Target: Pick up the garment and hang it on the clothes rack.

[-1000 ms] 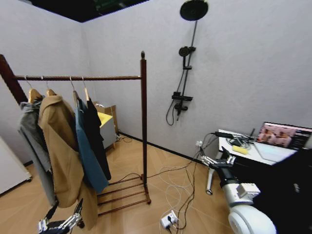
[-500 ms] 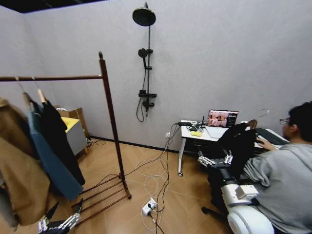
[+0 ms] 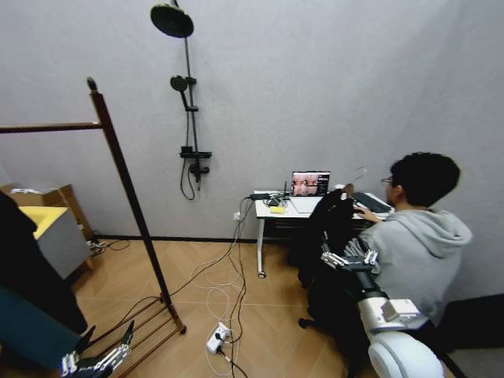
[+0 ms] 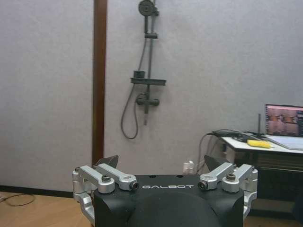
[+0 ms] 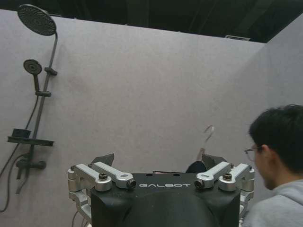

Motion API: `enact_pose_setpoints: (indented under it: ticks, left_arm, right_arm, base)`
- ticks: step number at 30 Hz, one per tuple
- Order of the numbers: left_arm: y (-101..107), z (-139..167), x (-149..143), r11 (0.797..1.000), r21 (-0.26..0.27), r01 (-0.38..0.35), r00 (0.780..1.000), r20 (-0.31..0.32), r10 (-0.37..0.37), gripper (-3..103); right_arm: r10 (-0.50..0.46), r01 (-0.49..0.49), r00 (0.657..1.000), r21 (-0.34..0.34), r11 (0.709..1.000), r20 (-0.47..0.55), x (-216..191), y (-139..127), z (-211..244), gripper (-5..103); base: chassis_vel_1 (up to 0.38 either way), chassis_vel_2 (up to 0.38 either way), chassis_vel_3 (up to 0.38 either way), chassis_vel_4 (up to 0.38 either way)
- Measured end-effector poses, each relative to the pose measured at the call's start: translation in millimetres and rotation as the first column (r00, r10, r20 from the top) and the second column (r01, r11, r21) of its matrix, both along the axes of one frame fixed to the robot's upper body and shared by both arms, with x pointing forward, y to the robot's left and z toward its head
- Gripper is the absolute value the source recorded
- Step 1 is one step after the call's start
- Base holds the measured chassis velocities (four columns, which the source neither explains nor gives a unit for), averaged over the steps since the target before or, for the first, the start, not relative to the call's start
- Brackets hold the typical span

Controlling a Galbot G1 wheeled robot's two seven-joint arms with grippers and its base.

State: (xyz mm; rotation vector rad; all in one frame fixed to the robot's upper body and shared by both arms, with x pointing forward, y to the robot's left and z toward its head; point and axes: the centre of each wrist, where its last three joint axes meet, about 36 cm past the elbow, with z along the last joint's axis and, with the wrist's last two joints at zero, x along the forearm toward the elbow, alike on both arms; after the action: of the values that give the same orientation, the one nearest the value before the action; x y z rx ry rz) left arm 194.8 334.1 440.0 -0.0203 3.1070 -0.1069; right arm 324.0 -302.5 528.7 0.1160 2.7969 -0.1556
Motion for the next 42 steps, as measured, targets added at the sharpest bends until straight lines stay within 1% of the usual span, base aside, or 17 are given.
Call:
enact_pose_setpoints:
  ticks: [9, 25, 33, 42]
  left_arm:
    - [0.0, 0.0, 0.0, 1.000, 0.000, 0.000, 1.000, 0.000, 0.000, 100]
    - [0.0, 0.0, 0.0, 1.000, 0.000, 0.000, 1.000, 0.000, 0.000, 100]
    - [0.0, 0.0, 0.0, 1.000, 0.000, 0.000, 1.000, 0.000, 0.000, 100]
    - [0.0, 0.0, 0.0, 1.000, 0.000, 0.000, 1.000, 0.000, 0.000, 100]
  right_arm:
    - [-0.002, 0.002, 1.000, 0.001, 1.000, 0.004, -2.5, 4.5, 0.8, 100]
    - [0.017, -0.017, 1.000, -0.009, 1.000, -0.007, -3.1, 10.8, -1.6, 100]
    - [0.015, -0.015, 1.000, -0.009, 1.000, -0.012, -3.9, 10.4, -3.0, 100]
    - [0.014, -0.014, 1.000, -0.006, 1.000, -0.016, -0.3, 10.2, -7.5, 100]
  base:
    - [-0.031, -0.216, -0.212, -0.054]
    - [0.006, -0.232, -0.222, 0.005]
    - [0.193, -0.200, -0.202, 0.192]
    - [0.329, -0.327, -0.330, 0.319]
